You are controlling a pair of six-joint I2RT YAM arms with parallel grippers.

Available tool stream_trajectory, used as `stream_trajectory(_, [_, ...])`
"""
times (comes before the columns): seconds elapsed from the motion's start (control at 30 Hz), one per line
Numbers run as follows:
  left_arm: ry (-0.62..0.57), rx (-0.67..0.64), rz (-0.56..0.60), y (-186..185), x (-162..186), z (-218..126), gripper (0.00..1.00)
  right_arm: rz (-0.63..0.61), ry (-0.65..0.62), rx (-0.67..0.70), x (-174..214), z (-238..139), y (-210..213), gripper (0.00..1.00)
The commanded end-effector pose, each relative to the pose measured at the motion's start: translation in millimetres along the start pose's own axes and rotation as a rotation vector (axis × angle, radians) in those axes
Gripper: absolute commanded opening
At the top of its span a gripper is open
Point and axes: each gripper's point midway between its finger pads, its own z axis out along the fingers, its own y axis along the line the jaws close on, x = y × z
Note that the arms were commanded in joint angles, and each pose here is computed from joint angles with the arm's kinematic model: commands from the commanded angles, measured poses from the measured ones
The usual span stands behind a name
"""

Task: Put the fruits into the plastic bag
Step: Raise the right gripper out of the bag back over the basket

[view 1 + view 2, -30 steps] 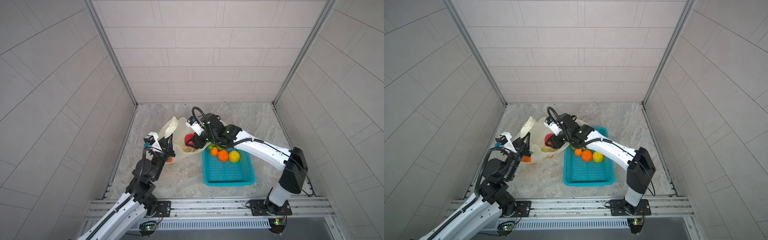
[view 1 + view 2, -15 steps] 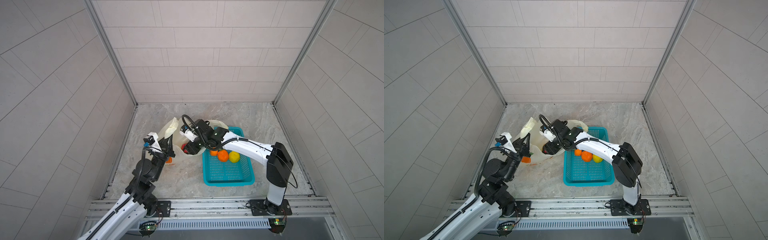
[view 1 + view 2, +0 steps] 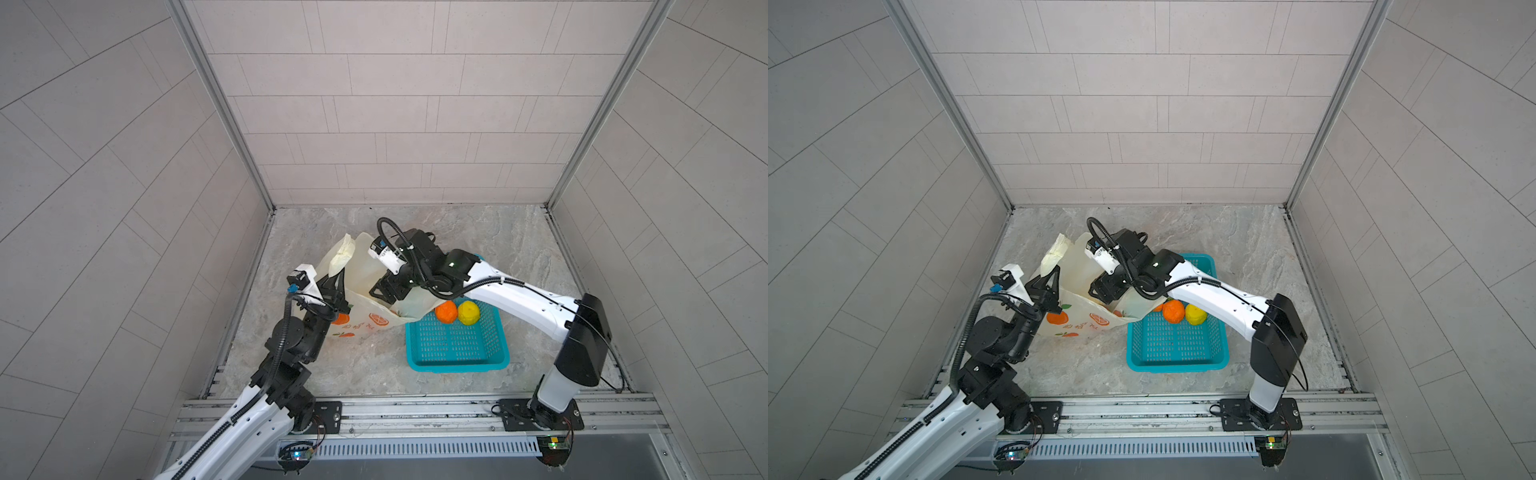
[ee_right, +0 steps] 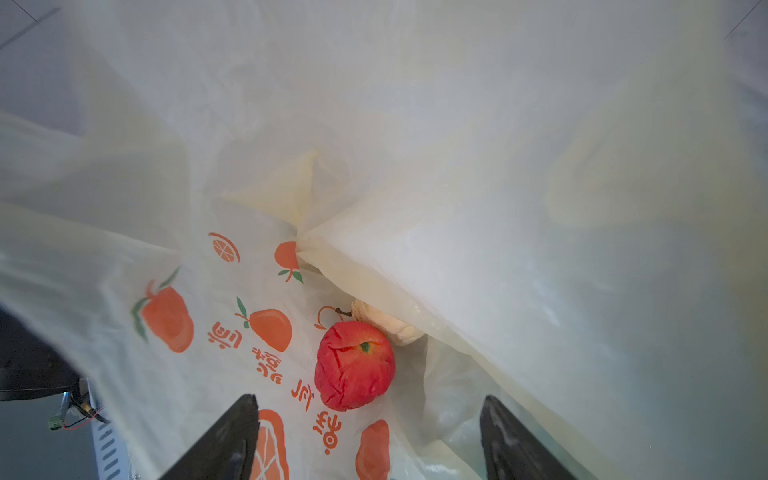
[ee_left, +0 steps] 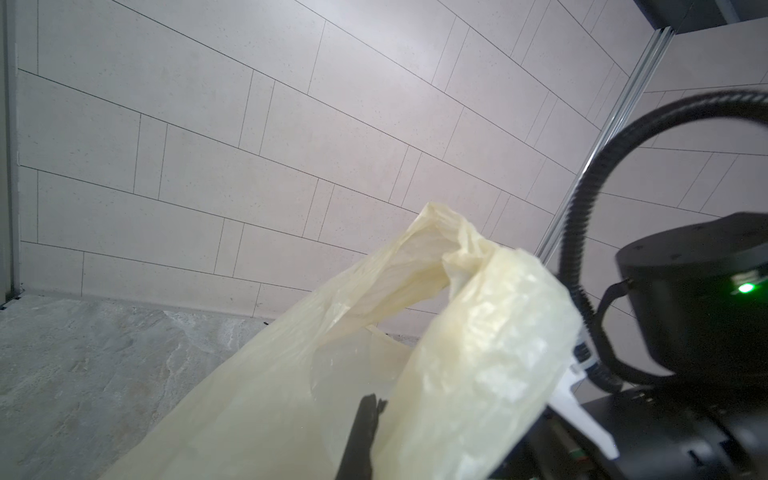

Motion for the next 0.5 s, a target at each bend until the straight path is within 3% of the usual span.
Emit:
stream_trajectory(0.0, [-0.008,0.0,-0.006,-2,-4,1,0.0,-0.039,-0.114,0.069,-25,-57,-14,0.8])
stream_trajectory(0.1, [-0.004,-0.004,-0.01,-1,-3,1,0.0,0.016,-0.181,0.165,-28,-98,-44,0.81])
stream_trajectory(0.2, [-0.001,-0.01,-0.008,0,-1,2,0.0,0.152,-0.247,0.326,-16,-144,-92,0.81])
stream_trajectory(0.33, [-0.003,-0.024,-0.001,3,0,3,0.0,0.417,-0.283,0.623,42,-193,-157,0.81])
stream_trajectory(0.47, [-0.005,-0.03,0.005,4,1,5,0.0,0.476,-0.158,0.663,107,-180,-165,0.8])
